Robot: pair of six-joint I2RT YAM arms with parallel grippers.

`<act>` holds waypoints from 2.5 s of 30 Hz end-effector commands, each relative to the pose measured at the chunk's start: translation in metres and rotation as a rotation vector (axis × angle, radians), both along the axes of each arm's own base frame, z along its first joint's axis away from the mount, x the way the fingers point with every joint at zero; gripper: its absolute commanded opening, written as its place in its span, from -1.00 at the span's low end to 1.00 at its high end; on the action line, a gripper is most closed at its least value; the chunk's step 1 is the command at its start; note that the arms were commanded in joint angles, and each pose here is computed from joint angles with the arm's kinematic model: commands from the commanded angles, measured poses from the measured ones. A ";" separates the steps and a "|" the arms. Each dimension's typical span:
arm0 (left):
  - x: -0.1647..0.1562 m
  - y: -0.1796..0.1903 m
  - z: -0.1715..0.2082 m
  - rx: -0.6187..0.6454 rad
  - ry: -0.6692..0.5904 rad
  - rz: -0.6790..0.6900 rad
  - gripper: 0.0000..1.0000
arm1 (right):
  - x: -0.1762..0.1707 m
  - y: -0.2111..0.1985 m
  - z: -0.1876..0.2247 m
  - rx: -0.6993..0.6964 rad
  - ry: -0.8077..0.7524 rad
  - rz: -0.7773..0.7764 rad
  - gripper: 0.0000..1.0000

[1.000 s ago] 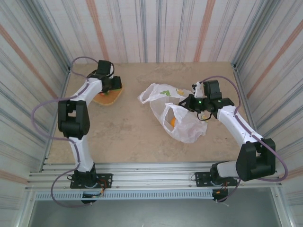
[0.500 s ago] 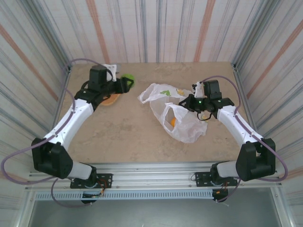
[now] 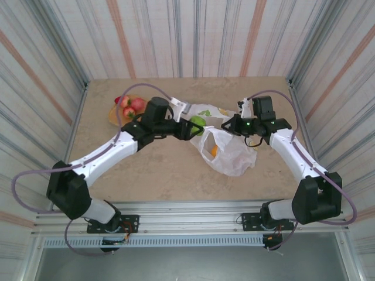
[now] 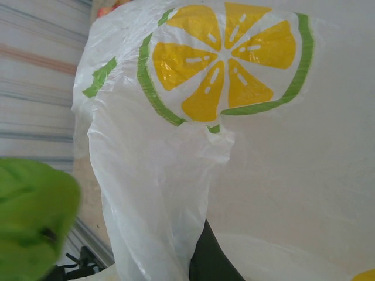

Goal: Place the fruits into the plastic bag

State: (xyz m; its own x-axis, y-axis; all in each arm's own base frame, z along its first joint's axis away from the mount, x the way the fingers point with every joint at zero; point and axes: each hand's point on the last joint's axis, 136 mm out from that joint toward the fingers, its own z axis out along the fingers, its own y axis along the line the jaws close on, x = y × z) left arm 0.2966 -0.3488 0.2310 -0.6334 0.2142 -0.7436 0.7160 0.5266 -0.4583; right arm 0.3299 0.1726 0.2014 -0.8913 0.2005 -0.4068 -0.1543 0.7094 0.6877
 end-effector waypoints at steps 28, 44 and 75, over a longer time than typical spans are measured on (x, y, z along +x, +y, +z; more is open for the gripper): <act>0.016 -0.022 -0.057 0.284 -0.183 0.171 0.11 | -0.008 0.008 0.021 -0.010 -0.010 0.164 -1.00; 0.040 -0.025 -0.119 0.320 -0.075 0.336 0.22 | -0.010 0.007 0.009 -0.010 0.008 0.150 -1.00; 0.033 -0.024 -0.078 0.273 -0.103 0.306 0.62 | -0.012 0.002 0.003 -0.020 0.010 0.134 -1.00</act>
